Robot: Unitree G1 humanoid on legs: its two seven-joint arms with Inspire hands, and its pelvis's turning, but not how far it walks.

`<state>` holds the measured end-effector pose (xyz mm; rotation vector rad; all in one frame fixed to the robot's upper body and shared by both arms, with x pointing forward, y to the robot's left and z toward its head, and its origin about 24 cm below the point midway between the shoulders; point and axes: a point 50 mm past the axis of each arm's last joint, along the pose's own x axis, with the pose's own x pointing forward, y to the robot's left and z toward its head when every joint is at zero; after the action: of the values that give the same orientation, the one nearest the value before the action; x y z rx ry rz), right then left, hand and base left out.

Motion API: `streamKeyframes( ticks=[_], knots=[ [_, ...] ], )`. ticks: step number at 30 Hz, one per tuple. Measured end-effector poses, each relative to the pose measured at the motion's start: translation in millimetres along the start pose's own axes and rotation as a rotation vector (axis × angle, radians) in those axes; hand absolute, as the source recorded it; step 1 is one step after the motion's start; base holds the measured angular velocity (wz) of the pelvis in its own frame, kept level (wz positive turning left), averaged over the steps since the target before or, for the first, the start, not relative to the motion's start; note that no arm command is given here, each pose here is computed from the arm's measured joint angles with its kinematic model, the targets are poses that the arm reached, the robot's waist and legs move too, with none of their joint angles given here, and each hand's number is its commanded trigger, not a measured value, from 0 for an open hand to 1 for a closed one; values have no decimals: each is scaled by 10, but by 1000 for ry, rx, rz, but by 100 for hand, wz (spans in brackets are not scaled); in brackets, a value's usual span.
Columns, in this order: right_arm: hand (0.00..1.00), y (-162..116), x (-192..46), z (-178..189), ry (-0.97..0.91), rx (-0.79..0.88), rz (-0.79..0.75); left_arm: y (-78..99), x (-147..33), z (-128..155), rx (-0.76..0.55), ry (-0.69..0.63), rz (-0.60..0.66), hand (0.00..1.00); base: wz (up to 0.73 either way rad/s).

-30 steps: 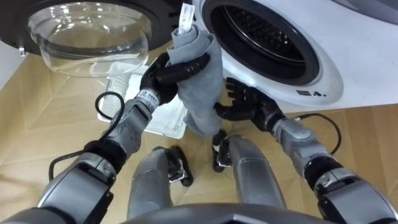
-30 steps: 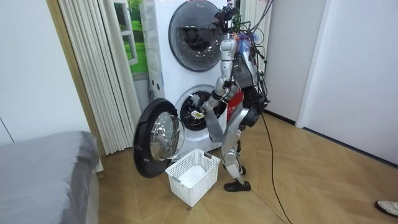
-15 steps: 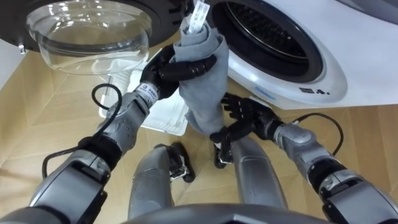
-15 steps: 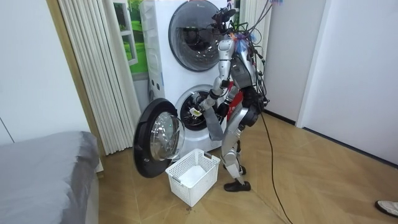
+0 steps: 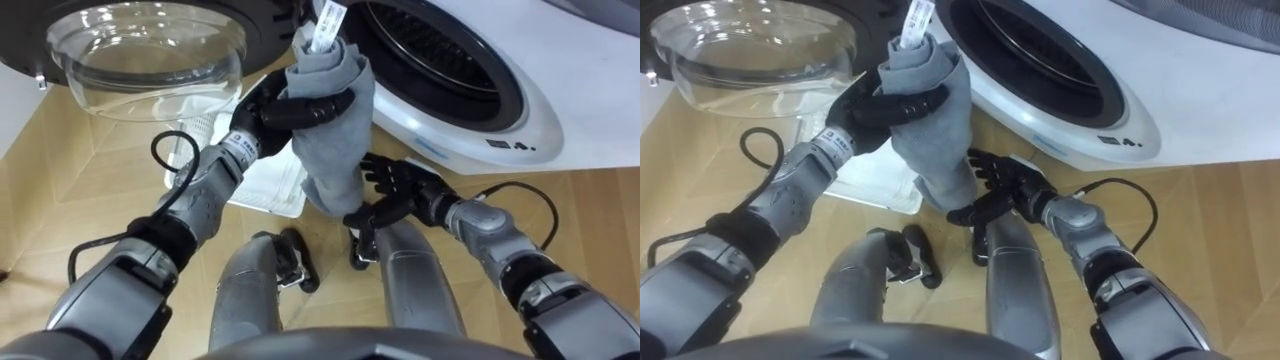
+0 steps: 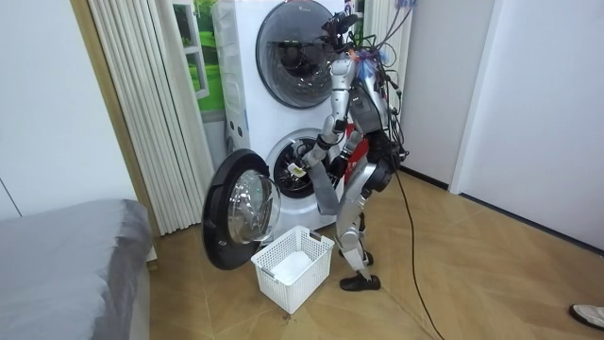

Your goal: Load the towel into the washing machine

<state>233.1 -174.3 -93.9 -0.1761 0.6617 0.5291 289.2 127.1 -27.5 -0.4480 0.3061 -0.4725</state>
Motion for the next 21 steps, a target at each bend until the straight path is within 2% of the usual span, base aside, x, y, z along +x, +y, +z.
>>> streamKeyframes(
  ticks=[6, 10, 18, 21],
  knots=[
    [0, -55, -31, 0, 2, -19, -9, 74, -39, 50, 12, -5, 17, 100, 0],
    [0, -51, -27, 16, -5, -16, -8, 68, -37, 49, -26, -18, 11, 100, 0],
    [0, 22, 12, 65, -13, -3, 22, -47, -3, -73, -216, -25, -37, 100, 0],
    [0, 52, 31, 61, 3, -5, 31, -99, 13, -131, -250, -10, -47, 100, 0]
  ],
)
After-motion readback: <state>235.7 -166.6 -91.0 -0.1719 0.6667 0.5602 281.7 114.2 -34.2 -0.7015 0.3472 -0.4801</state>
